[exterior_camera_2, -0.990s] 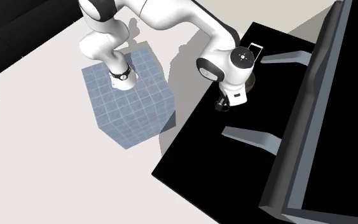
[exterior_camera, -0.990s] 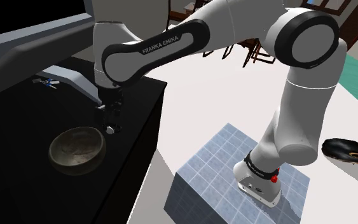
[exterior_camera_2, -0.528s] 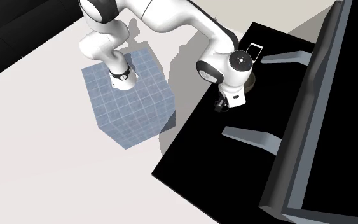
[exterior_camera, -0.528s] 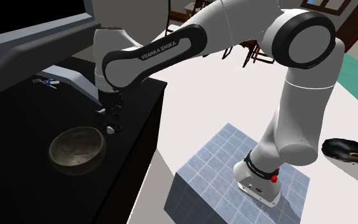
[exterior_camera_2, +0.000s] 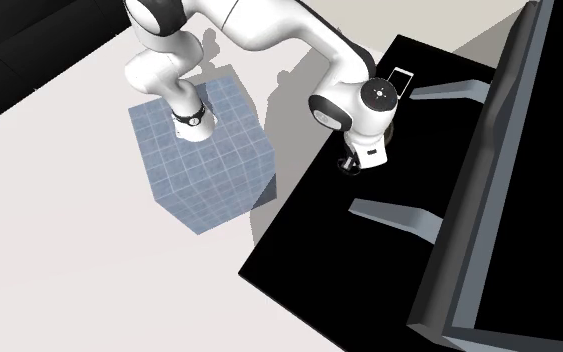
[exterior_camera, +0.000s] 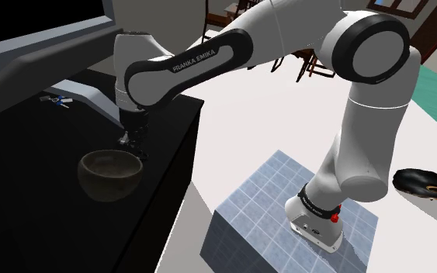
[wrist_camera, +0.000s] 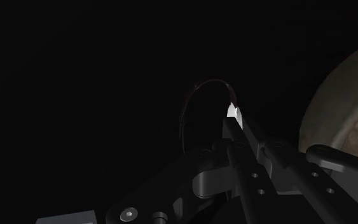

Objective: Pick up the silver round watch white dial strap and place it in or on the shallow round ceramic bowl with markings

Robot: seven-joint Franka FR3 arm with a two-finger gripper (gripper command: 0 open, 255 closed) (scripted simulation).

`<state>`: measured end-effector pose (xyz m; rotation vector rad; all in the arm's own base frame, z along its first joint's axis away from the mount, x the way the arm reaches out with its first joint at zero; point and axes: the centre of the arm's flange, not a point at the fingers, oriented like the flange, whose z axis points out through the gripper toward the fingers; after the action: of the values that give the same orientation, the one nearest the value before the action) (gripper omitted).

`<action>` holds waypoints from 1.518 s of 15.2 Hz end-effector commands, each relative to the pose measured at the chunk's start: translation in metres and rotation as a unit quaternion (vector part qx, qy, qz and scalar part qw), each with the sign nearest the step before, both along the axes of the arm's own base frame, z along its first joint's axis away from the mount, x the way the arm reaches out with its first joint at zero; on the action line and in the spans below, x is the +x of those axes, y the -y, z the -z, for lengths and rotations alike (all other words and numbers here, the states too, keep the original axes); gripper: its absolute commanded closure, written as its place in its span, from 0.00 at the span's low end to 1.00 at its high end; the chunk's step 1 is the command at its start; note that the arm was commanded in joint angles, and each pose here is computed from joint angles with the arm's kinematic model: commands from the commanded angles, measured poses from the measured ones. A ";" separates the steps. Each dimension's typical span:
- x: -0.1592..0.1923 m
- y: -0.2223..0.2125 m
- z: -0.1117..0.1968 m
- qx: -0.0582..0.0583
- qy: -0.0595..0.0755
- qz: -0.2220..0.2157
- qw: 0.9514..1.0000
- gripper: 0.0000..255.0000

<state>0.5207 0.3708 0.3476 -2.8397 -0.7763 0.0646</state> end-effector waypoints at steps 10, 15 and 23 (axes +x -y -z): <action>-0.002 0.000 -0.029 -0.001 -0.004 -0.003 1.000 1.00; -0.002 0.000 -0.055 -0.001 -0.004 -0.003 1.000 1.00; -0.002 0.000 -0.098 -0.001 -0.004 -0.003 1.000 1.00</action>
<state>0.5193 0.3707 0.4396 -2.8382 -0.7826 0.0758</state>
